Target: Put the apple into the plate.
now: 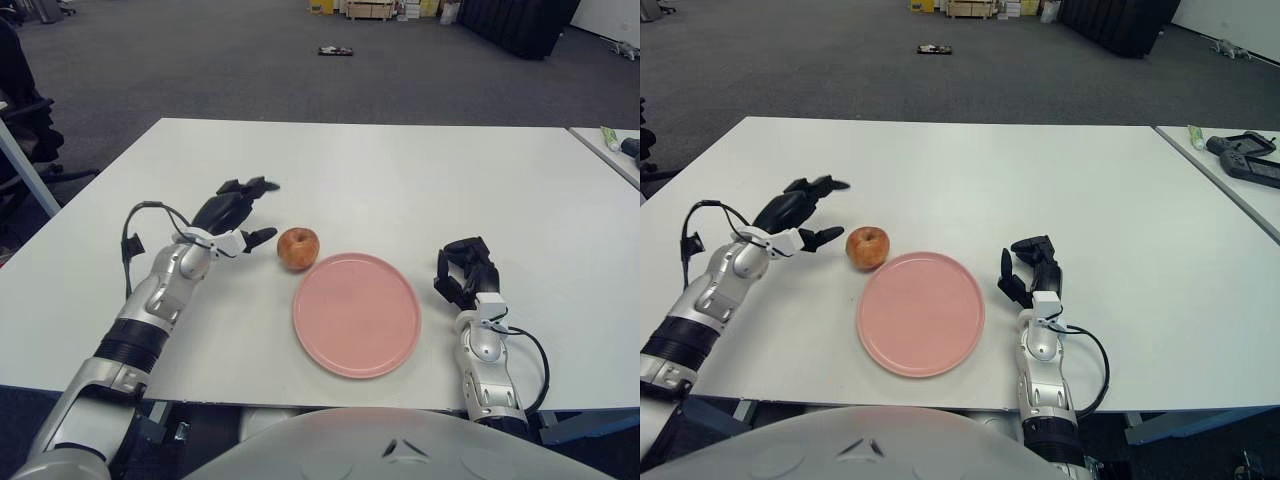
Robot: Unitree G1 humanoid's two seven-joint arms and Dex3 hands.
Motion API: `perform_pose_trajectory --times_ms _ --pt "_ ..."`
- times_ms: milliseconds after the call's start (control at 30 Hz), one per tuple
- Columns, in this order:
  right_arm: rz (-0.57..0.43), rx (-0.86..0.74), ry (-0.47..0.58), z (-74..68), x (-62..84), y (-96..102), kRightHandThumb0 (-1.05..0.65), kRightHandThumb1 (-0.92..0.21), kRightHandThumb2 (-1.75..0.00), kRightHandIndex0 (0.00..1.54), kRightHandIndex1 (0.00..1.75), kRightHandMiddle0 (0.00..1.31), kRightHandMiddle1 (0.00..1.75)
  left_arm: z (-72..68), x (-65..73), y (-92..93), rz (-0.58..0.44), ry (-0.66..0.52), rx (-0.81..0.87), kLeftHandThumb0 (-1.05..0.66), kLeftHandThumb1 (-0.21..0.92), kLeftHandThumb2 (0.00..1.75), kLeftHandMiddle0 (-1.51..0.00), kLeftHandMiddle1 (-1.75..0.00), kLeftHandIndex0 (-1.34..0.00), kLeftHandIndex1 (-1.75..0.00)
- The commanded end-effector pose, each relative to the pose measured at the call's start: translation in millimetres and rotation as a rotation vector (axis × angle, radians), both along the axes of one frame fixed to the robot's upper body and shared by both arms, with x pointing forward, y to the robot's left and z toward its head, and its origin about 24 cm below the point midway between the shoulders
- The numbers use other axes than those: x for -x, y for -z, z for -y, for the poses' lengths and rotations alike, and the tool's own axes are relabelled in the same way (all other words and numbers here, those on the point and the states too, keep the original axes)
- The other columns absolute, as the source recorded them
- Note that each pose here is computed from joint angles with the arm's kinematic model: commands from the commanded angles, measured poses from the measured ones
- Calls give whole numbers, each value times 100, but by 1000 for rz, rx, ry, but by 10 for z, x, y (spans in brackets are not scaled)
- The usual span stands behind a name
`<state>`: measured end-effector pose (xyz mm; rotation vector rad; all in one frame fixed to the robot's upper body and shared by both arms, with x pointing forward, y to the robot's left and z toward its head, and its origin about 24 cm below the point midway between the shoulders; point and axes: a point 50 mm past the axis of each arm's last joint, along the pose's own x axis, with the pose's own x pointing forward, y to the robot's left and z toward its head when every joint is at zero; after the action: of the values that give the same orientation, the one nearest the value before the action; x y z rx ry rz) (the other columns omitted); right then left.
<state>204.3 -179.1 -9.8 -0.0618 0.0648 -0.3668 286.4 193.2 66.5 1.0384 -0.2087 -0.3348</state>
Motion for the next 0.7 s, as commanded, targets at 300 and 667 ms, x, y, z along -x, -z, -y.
perform_pose_trajectory --times_ms 300,667 --pt "-56 -9 2 2 15 91 -38 -68 -86 55 127 34 175 56 -106 -212 210 158 -85 -105 73 51 0 0 0 0" --pt "-57 -9 7 1 27 100 -38 -69 -84 53 126 33 175 211 -42 -366 297 358 -105 -105 77 48 0 0 0 0"
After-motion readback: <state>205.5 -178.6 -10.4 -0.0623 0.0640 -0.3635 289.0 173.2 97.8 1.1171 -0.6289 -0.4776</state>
